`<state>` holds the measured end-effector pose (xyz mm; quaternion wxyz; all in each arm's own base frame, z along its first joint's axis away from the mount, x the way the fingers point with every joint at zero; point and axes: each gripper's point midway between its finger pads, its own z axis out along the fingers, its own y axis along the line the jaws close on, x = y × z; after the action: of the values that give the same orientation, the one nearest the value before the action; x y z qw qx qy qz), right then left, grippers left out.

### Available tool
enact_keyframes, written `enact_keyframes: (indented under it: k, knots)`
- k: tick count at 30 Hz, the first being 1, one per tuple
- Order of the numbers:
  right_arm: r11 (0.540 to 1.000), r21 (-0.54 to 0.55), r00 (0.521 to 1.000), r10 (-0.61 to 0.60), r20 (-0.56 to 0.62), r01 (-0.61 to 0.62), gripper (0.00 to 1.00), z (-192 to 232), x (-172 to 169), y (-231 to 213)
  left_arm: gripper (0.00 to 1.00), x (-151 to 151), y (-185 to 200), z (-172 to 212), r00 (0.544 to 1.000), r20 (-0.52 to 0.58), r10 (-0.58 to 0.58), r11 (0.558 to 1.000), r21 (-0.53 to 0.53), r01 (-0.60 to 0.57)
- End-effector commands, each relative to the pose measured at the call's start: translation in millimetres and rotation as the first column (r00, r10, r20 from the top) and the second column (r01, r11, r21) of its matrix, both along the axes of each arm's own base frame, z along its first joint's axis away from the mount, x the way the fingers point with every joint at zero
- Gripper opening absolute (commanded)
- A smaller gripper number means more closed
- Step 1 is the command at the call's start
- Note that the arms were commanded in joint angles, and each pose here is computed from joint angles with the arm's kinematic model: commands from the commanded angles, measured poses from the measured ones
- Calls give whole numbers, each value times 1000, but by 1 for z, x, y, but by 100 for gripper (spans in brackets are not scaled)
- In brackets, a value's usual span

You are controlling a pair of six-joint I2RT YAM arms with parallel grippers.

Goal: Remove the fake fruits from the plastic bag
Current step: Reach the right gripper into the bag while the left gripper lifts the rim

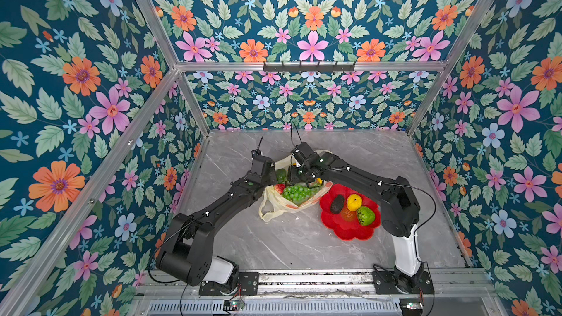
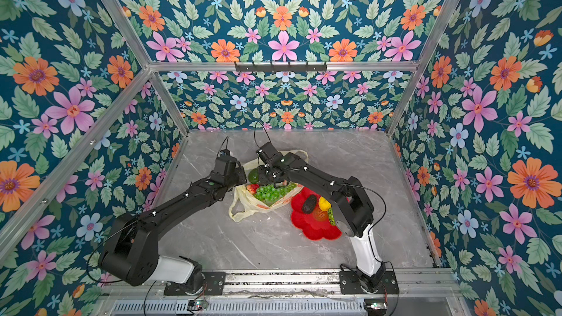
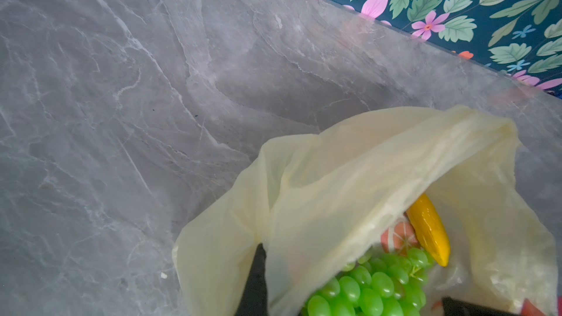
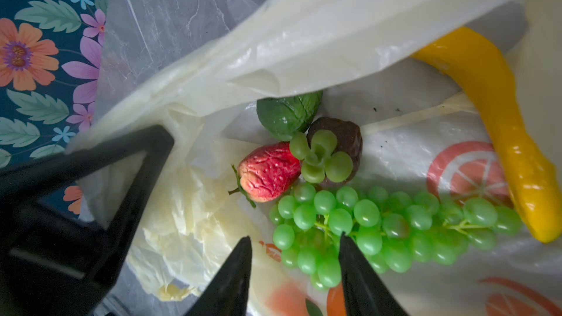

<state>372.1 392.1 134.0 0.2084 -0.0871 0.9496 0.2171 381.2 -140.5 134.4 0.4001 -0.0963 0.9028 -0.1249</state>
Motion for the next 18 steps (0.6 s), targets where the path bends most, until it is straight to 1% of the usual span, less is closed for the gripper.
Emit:
enact_keyframes:
  k: [1,10,18]
  knots:
    - [997,-71,1000,4,-22,-5,40,-9,2,-5,0,2,-4,5,1000,11,-7,997,-75,8]
    - [986,-164,999,-14,-34,9,28,-21,19,-3,0,-1,3,-2,1000,-1,-2,997,-79,2]
    - [983,-182,999,-18,-36,11,24,-27,26,1,0,1,4,-2,1000,-2,-3,997,-78,3]
